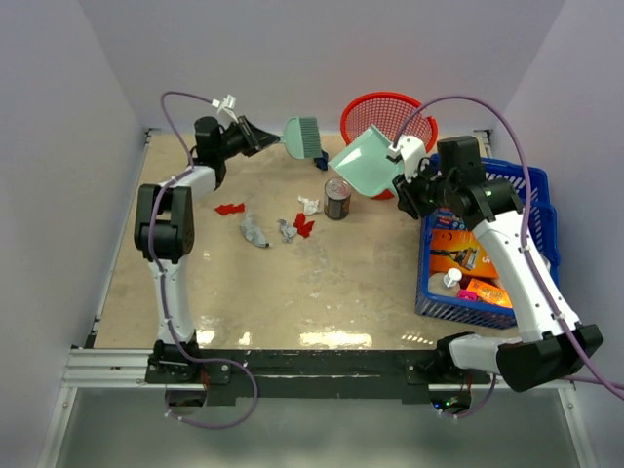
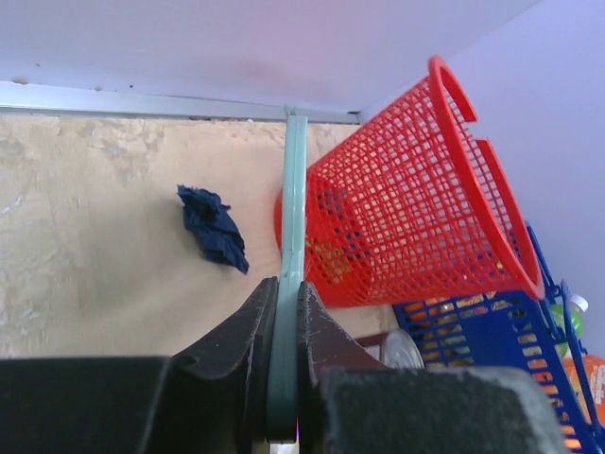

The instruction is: Sweep away the paper scraps from the table

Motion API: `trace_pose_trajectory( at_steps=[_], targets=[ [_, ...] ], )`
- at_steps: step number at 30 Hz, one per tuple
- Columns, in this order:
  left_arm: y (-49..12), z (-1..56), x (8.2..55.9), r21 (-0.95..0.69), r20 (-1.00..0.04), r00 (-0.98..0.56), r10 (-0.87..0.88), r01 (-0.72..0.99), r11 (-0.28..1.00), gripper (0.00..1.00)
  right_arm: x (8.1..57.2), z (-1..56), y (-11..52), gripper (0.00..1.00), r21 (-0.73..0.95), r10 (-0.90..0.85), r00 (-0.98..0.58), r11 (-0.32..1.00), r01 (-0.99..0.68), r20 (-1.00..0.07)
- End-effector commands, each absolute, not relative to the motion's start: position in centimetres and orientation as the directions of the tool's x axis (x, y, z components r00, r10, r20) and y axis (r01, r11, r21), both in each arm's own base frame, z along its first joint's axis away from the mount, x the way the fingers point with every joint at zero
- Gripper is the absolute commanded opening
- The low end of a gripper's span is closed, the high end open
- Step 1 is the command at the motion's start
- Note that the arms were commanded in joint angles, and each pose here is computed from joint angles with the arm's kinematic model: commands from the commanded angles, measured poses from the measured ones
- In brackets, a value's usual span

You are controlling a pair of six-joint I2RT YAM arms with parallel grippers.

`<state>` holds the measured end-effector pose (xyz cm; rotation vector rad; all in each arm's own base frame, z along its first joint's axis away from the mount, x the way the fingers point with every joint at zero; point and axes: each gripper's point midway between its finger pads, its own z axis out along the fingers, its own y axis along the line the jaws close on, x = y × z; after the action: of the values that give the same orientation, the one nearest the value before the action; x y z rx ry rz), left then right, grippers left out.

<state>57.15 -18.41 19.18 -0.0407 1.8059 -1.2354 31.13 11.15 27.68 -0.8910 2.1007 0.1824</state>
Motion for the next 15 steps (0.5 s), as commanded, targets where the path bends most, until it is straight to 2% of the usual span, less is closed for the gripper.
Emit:
trace_pose_trajectory(
  at_steps=[1, 3, 9, 13, 15],
  targets=[
    [-21.7, 22.6, 58.9, -0.690, -0.715, -0.480, -0.508, 0.600, 0.405, 0.00, 30.1, 26.8, 10.3, 0.00, -0.197, -0.580, -0.410, 0.714, -0.671, -0.704],
    [-22.4, 21.8, 59.5, -0.712, -0.693, -0.492, -0.527, 0.581, 0.394, 0.00, 29.8, 26.3, 10.2, 0.00, -0.185, -0.587, -0.426, 0.710, -0.679, -0.689],
    [-21.9, 16.0, 61.3, -0.798, -0.602, -0.543, -0.586, 0.373, 0.474, 0.00, 29.6, 25.3, 10.2, 0.00, -0.178, -0.612, -0.437, 0.692, -0.699, -0.660],
    [-20.6, 11.7, 60.5, -0.828, -0.522, -0.603, -0.604, 0.185, 0.530, 0.00, 30.0, 24.4, 10.2, 0.00, -0.170, -0.610, -0.454, 0.699, -0.695, -0.649],
    [-20.5, 11.4, 59.3, -0.836, -0.500, -0.623, -0.601, 0.165, 0.524, 0.00, 30.3, 24.1, 10.4, 0.00, -0.162, -0.603, -0.456, 0.701, -0.695, -0.654]
  ],
)
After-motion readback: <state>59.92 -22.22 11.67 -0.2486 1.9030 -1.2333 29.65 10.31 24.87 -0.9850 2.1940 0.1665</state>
